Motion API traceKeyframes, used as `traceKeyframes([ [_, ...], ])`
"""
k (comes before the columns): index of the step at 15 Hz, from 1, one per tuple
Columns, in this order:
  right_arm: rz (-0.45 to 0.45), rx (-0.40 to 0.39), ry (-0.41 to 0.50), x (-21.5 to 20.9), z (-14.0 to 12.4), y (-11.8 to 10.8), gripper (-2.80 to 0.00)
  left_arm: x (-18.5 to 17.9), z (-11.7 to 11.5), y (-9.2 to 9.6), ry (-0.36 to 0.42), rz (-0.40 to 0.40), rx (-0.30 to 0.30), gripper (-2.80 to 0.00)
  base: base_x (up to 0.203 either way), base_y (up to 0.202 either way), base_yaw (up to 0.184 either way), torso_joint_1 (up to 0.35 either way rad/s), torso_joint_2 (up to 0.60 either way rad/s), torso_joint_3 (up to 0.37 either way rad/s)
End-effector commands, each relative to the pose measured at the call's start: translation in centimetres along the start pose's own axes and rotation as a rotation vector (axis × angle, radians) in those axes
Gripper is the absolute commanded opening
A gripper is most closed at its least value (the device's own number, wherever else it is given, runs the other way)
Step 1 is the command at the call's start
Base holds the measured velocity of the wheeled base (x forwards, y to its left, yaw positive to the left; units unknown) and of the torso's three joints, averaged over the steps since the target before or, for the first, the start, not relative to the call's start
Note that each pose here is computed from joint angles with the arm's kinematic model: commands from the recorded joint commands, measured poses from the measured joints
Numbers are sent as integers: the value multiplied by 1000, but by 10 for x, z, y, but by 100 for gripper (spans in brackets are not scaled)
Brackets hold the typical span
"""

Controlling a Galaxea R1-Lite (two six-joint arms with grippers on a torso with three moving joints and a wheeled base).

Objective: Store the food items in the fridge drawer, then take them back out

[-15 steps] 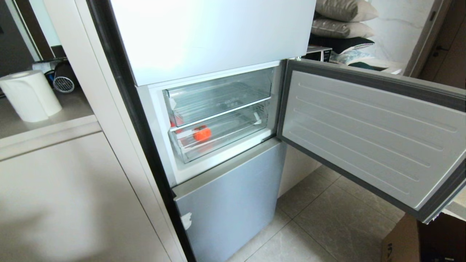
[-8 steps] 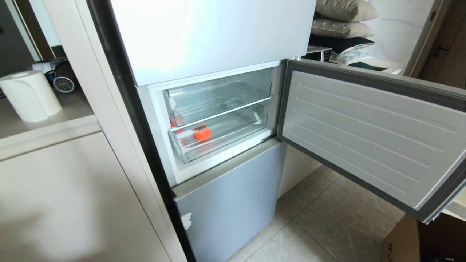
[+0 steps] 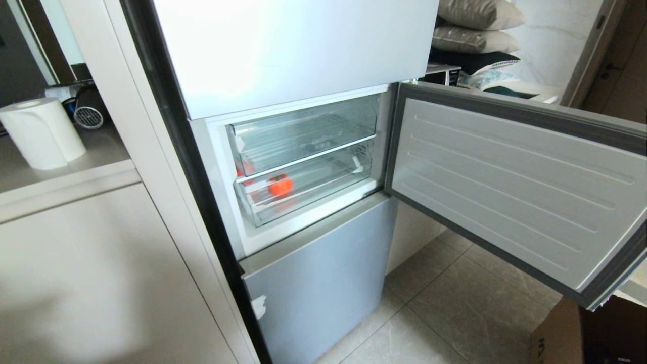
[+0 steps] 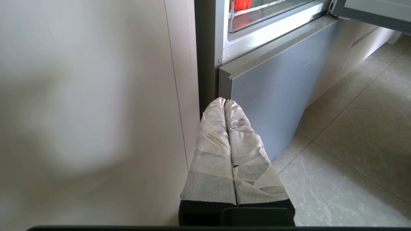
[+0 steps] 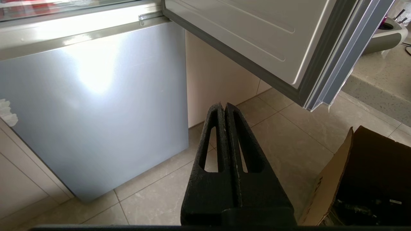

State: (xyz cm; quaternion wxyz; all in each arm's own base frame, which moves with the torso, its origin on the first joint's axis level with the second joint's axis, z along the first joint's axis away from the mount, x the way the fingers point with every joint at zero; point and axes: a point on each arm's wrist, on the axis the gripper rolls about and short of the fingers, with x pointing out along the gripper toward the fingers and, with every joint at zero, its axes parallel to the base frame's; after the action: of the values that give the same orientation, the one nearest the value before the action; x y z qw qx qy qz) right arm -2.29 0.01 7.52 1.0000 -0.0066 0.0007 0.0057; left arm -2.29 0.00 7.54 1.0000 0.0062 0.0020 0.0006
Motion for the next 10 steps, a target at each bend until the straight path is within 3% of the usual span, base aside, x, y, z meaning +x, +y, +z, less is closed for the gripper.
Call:
traceKeyframes([
  [1, 1, -1, 0, 0, 0, 0, -280, 0, 0, 0, 1, 0, 0, -280, 0, 0, 0, 0, 0, 0],
  [10, -4, 4, 0, 0, 0, 0, -280, 0, 0, 0, 0, 0, 0, -280, 0, 0, 0, 0, 0, 0],
])
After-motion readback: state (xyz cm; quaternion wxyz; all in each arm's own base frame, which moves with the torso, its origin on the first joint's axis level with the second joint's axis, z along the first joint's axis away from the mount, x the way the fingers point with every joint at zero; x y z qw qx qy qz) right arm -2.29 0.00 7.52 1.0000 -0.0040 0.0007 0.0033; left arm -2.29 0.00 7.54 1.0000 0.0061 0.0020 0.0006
